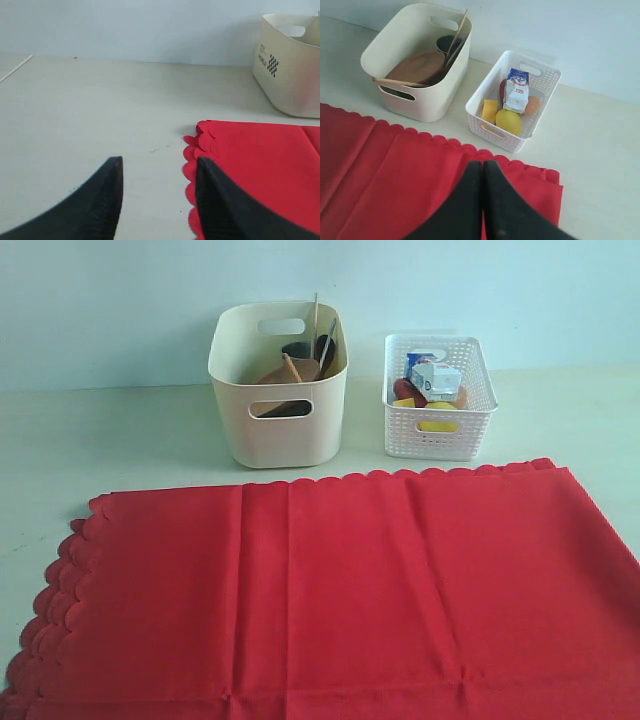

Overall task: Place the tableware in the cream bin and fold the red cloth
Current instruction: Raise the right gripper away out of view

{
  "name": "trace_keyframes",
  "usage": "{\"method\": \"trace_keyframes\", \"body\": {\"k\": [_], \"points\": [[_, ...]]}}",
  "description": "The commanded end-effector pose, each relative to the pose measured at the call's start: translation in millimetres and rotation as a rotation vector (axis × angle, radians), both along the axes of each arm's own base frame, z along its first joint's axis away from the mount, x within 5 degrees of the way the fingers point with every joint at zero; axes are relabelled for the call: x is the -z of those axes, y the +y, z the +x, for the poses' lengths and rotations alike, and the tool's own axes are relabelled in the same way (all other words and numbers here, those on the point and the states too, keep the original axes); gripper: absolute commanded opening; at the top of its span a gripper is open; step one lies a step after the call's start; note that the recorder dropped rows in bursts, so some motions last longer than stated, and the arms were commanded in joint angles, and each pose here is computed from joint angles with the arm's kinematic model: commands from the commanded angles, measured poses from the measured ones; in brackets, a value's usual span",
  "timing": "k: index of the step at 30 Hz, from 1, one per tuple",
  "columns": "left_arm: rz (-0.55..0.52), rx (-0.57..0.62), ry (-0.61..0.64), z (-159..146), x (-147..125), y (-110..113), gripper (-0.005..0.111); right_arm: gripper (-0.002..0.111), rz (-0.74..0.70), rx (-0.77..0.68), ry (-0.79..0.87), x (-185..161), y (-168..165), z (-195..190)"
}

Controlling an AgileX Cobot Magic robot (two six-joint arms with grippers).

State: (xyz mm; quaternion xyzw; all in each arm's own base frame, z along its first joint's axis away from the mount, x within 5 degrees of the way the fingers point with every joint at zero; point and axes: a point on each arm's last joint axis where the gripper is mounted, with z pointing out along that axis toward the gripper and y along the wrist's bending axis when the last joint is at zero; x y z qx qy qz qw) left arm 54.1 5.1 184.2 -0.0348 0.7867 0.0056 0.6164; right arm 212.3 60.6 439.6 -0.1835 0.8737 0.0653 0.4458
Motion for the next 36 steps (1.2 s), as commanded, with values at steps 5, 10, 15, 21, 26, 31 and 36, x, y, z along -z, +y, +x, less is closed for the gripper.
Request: {"method": "trace_keyframes", "body": {"k": [5,10,15,21,26,31,36], "points": [[-0.004,-0.003,-0.010,-0.2,0.0,0.1,0.045,0.000,0.067,0.027,-0.105,44.2,-10.6,-41.3],[-0.004,-0.003,-0.010,-0.2,0.0,0.1,0.045,0.000,0.089,0.048,-0.181,71.9,-15.9,-56.3],[-0.004,0.007,-0.011,-0.1,-0.1,-0.5,0.045,0.000,0.088,0.056,-0.228,80.3,-18.3,-60.7],[-0.004,0.021,-0.011,-0.1,-0.1,-1.2,0.045,0.000,0.101,0.058,-0.227,80.6,-17.4,-58.4],[-0.004,0.033,-0.009,-0.1,0.0,-1.9,0.045,0.000,0.128,0.064,-0.238,79.0,-16.7,-58.0],[-0.007,0.048,-0.016,-3.7,-23.7,-1.9,0.045,0.000,0.142,0.067,-0.238,78.6,-16.4,-57.9],[-0.009,0.078,-0.039,3.7,-78.9,-4.1,0.045,0.000,0.173,0.067,-0.227,78.6,-15.0,-58.4]]}}
